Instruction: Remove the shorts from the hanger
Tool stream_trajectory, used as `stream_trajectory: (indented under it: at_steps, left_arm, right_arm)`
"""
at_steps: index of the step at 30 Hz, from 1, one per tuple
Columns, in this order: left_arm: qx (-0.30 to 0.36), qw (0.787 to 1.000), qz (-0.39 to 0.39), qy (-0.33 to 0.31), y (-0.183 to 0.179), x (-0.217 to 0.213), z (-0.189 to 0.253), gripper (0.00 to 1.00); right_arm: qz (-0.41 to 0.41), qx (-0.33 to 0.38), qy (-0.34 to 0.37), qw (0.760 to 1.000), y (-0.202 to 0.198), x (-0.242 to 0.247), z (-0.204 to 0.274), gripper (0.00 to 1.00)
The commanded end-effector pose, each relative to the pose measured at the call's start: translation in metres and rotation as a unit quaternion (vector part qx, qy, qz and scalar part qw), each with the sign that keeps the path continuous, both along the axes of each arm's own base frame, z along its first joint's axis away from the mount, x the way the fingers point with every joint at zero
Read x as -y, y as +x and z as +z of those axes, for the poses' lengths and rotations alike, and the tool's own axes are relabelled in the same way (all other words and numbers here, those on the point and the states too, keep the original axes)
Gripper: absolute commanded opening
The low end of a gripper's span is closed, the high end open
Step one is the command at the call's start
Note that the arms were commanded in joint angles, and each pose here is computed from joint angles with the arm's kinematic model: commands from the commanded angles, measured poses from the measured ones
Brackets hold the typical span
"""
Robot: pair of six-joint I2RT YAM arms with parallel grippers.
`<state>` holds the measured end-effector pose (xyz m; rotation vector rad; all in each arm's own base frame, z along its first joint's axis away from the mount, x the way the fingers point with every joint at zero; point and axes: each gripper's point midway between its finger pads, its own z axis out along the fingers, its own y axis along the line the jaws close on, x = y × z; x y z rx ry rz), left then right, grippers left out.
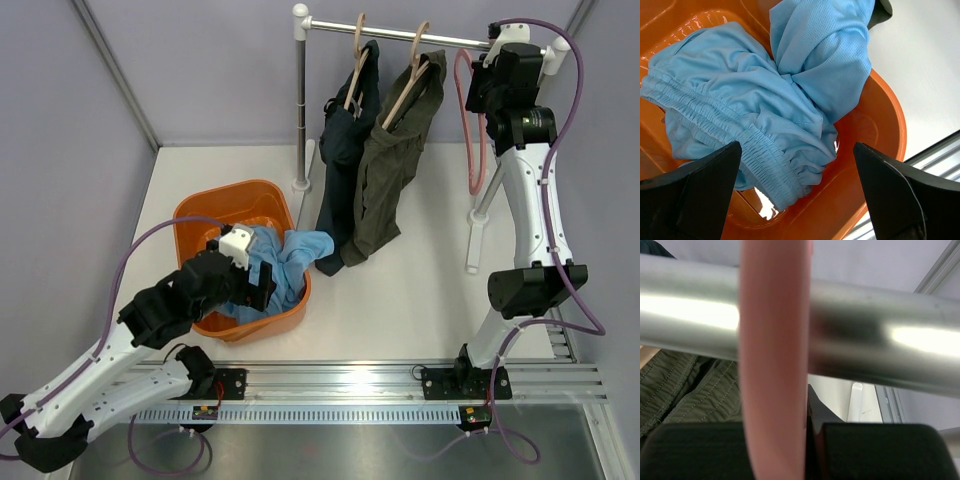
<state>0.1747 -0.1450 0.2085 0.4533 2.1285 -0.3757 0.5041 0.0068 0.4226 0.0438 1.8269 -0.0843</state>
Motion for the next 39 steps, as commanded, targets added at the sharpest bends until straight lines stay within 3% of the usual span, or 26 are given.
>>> stream_trajectory:
  at_steps: [1, 13, 21, 27, 34, 39]
  left_arm:
    - [0.017, 1.000, -0.018, -0.018, 0.001, 0.009, 0.008, 0.99]
    - [0.018, 1.000, -0.020, -0.012, -0.002, 0.011, 0.006, 0.99]
    - [0.019, 1.000, -0.019, -0.011, -0.002, 0.011, 0.007, 0.99]
    - [0.018, 1.000, -0.018, -0.010, -0.003, 0.011, 0.006, 0.99]
    - [0.017, 1.000, -0.023, -0.010, -0.003, 0.013, 0.006, 0.99]
    - [0.013, 1.000, -0.027, -0.009, -0.003, 0.015, 0.005, 0.99]
  right_arm:
    - [-0.024, 0.013, -0.001, 1.000, -0.015, 0.012, 0.010, 0.02]
    - [-0.032, 0.042, 0.023, 0.998, -0.050, 0.013, 0.029, 0.31]
    - [-0.041, 0.024, 0.009, 0.999, -0.054, 0.018, 0.023, 0.38]
    - [-0.082, 0.048, 0.046, 0.994, -0.089, 0.028, 0.045, 0.45]
    - [0.003, 0.087, 0.141, 0.986, -0.151, -0.011, 0.094, 0.52]
    - [0.071, 0.094, 0.159, 0.980, -0.162, -0.061, 0.106, 0.52]
